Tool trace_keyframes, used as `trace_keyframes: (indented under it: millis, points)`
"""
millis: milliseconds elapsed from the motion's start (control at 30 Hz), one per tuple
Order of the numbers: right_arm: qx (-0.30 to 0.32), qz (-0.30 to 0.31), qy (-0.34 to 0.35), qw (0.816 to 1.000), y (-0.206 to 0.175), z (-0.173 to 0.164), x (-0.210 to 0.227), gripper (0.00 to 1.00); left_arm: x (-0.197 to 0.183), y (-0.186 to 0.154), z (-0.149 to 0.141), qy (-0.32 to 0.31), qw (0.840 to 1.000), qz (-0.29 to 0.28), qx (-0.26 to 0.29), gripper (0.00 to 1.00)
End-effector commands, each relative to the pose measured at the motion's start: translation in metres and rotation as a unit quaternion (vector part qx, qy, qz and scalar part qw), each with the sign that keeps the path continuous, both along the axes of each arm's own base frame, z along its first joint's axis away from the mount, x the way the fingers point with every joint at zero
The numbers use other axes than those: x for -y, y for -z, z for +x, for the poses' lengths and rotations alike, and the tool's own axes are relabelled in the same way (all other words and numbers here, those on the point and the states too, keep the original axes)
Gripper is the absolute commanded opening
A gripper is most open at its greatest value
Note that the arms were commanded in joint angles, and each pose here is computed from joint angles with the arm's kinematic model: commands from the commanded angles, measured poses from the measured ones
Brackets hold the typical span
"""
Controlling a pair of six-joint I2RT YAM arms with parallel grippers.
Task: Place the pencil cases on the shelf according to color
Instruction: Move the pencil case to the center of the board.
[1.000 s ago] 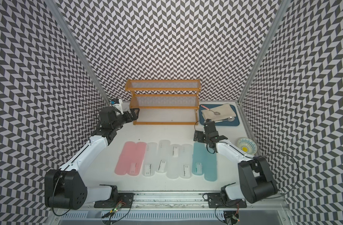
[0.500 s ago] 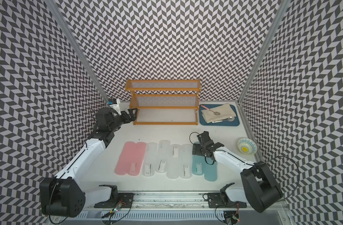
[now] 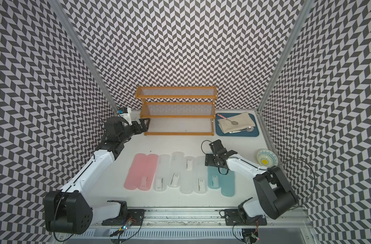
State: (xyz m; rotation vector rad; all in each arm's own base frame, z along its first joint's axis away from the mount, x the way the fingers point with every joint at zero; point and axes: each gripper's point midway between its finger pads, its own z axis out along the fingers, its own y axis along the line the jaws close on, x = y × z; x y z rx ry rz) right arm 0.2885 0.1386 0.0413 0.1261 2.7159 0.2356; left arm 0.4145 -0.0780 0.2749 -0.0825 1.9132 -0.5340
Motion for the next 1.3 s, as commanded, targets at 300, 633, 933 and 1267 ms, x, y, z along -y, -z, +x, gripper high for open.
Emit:
trace_keyframes:
  millis: [300, 633, 933, 1267]
  points:
    - [-0.009, -0.040, -0.016, 0.999, 0.016, 0.013, 0.000, 0.83, 0.009, -0.006, -0.003, 0.014, 0.999, -0.042, 0.009, 1.00]
    - [0.005, -0.078, -0.014, 0.997, 0.017, 0.047, 0.005, 0.81, 0.008, 0.004, -0.002, 0.014, 0.999, -0.037, -0.004, 1.00]
    - [0.060, -0.062, -0.021, 0.996, -0.015, 0.105, 0.001, 0.81, 0.010, 0.009, -0.004, 0.018, 0.999, -0.038, -0.014, 1.00]
    - [0.061, -0.072, -0.028, 0.995, -0.042, 0.055, 0.019, 0.86, 0.010, 0.002, -0.014, 0.017, 0.998, -0.052, 0.010, 1.00]
